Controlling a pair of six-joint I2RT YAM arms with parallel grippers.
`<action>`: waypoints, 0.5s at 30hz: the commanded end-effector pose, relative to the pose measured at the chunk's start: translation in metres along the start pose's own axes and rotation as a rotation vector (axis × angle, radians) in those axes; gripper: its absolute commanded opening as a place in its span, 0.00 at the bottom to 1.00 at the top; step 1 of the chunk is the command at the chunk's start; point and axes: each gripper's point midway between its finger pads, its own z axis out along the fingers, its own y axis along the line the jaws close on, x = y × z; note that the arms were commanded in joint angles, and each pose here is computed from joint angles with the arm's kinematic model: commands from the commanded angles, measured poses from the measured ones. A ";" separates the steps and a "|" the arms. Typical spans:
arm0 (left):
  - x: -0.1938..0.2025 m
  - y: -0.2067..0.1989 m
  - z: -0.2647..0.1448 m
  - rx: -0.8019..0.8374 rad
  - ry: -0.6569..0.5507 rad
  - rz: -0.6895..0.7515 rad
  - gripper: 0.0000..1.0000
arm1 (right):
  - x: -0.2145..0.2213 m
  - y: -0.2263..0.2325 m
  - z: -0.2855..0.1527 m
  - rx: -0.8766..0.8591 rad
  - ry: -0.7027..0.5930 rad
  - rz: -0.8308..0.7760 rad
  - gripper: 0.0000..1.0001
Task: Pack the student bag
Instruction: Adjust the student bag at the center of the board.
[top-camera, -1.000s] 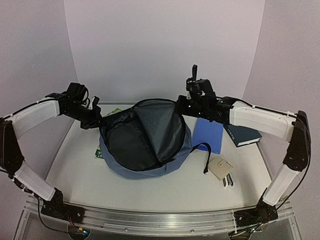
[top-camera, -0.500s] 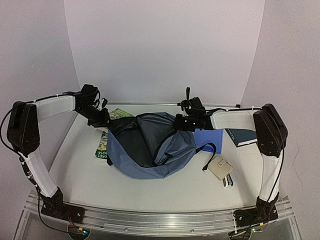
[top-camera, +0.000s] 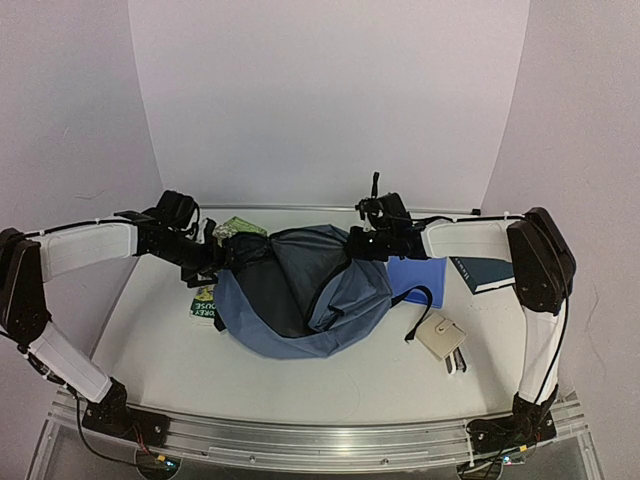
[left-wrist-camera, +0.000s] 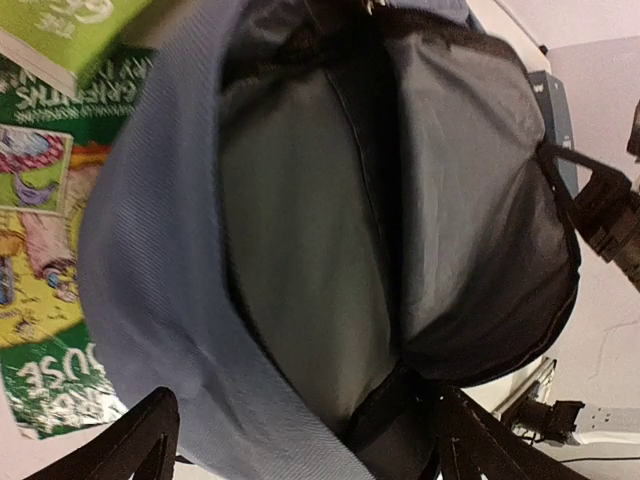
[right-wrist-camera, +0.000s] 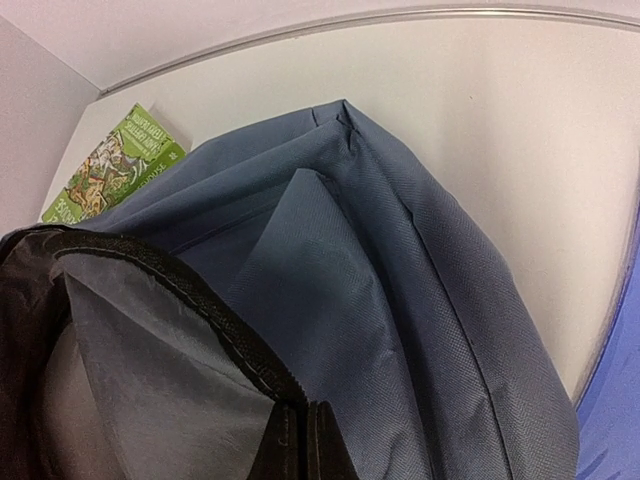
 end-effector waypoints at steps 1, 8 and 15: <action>0.014 -0.016 0.010 0.059 0.006 -0.042 0.88 | -0.020 0.007 -0.018 -0.013 -0.052 -0.030 0.06; 0.007 -0.015 0.013 0.053 -0.033 -0.072 0.36 | -0.009 0.014 -0.052 -0.038 -0.043 -0.020 0.54; -0.003 -0.031 -0.002 0.086 -0.070 -0.028 0.05 | 0.007 -0.006 -0.095 0.025 -0.052 0.060 0.62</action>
